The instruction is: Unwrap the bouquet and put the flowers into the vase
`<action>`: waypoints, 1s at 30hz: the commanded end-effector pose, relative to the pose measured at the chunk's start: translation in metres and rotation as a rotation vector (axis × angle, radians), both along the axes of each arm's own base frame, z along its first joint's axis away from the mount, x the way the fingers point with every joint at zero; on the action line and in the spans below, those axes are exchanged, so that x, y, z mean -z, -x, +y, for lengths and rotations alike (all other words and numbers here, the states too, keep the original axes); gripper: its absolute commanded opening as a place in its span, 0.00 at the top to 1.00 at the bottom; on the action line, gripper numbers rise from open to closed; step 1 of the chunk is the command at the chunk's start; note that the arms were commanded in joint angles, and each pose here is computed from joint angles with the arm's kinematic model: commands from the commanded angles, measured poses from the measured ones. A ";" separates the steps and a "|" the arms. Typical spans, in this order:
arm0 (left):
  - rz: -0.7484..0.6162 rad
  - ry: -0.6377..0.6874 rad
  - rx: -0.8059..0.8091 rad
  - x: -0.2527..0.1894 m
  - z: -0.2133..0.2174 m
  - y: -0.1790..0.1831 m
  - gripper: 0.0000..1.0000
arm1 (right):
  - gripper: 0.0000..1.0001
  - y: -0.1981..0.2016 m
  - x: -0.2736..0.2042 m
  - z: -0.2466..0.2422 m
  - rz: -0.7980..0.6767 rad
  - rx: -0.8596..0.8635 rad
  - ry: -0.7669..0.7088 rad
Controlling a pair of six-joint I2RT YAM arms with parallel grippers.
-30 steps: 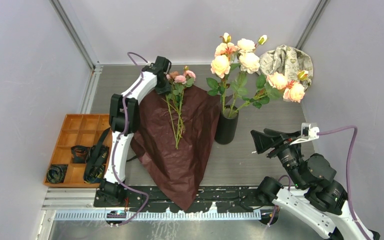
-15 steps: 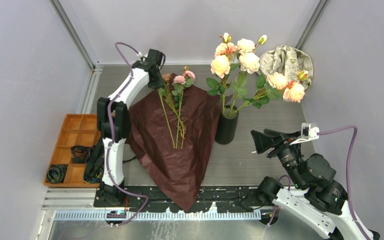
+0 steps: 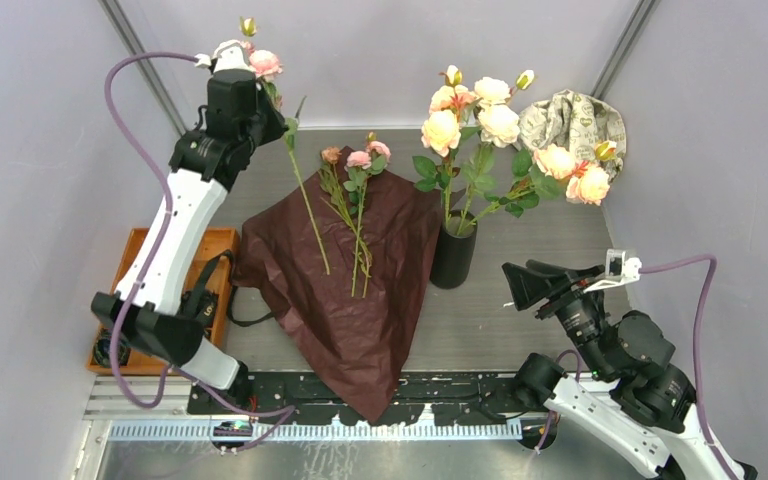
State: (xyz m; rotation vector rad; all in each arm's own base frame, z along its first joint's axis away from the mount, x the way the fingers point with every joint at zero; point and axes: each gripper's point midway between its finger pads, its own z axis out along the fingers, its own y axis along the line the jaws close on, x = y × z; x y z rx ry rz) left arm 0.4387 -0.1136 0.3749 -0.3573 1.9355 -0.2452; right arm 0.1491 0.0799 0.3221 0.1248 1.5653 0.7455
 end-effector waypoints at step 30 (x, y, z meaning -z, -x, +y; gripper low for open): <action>-1.043 0.108 0.678 -0.250 -0.252 0.186 0.92 | 0.31 0.025 -0.011 -0.021 -0.054 -0.017 -0.076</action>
